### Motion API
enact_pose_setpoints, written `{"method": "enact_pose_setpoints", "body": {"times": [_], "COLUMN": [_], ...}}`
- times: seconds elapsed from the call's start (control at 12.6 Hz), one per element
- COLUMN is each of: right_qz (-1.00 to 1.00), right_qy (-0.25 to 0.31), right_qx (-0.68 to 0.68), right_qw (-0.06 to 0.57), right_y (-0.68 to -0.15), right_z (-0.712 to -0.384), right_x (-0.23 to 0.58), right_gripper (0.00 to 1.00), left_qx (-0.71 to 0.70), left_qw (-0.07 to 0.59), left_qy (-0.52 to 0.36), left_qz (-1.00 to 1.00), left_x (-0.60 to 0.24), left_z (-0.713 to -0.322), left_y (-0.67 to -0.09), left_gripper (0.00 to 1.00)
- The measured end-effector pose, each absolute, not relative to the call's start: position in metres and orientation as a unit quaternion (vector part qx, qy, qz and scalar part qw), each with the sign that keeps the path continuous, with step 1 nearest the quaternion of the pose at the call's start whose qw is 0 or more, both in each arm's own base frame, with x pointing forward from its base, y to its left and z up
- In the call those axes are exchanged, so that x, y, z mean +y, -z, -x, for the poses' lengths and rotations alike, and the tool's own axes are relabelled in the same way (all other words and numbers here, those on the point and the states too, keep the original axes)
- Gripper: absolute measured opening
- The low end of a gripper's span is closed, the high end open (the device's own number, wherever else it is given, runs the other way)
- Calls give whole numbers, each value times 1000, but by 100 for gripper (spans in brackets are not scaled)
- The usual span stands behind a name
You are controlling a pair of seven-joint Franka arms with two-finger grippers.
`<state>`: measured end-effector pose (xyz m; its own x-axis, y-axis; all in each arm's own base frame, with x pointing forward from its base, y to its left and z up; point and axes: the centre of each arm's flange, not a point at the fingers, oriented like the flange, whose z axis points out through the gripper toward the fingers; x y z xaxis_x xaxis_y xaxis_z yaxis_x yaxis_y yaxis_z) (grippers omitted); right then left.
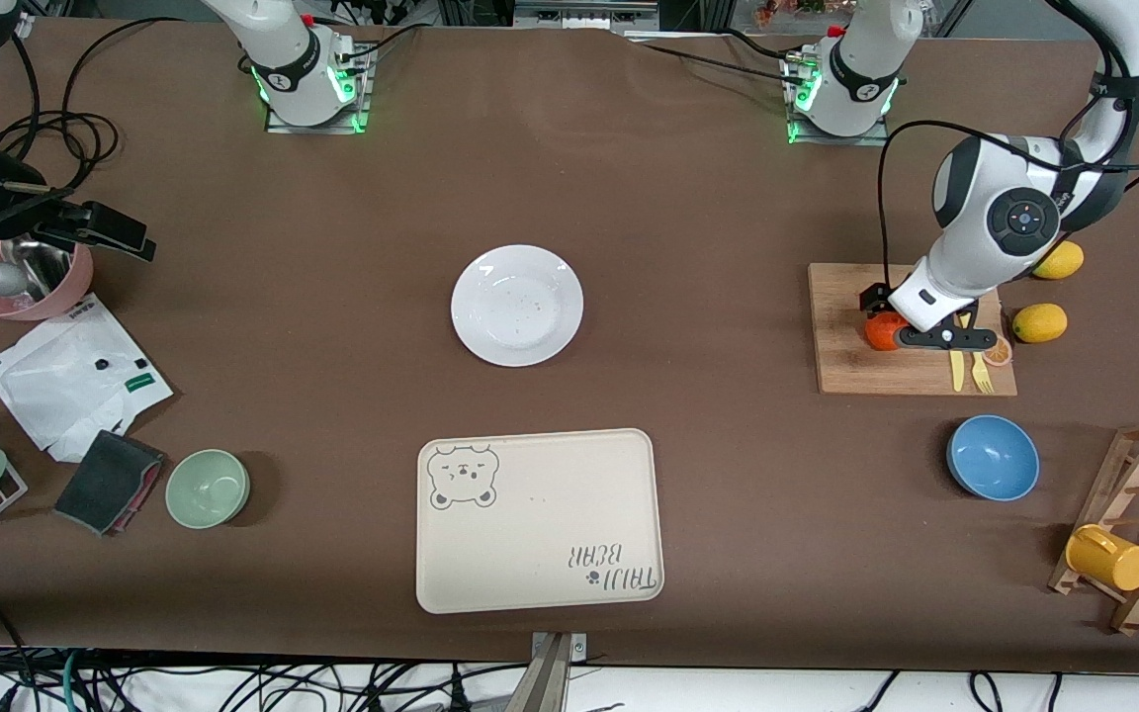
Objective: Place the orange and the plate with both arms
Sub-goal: 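Lower the left gripper onto the orange and close it, then lift the orange and carry it over the white plate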
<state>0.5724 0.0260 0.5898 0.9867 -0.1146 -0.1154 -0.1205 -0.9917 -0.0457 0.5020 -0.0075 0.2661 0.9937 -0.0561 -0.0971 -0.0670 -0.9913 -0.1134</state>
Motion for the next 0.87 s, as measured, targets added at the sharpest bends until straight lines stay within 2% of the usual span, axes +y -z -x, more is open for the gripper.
{"method": "enact_pose_setpoints", "body": {"times": [0.32,0.71,0.87], "right_qz": [996,996,996], "right_qy": [-56,-56,-56], "right_qx": [59,59,59], "right_qw": [26,26,26], "right_y": [-590,-590,-590], "right_z": [-572,-572,-572], "right_x": [26,26,26], "right_gripper": [100,100,100], "left_qx": [25,21,20], "left_qw": [43,32,30], "left_qy": [-25,-14,-14], "left_qz": [998,999,999], "left_x": [10,14,15], "left_z": [-490,-489,-489], "left_y": [-223,-197,-192], "left_gripper": [100,100,96]}}
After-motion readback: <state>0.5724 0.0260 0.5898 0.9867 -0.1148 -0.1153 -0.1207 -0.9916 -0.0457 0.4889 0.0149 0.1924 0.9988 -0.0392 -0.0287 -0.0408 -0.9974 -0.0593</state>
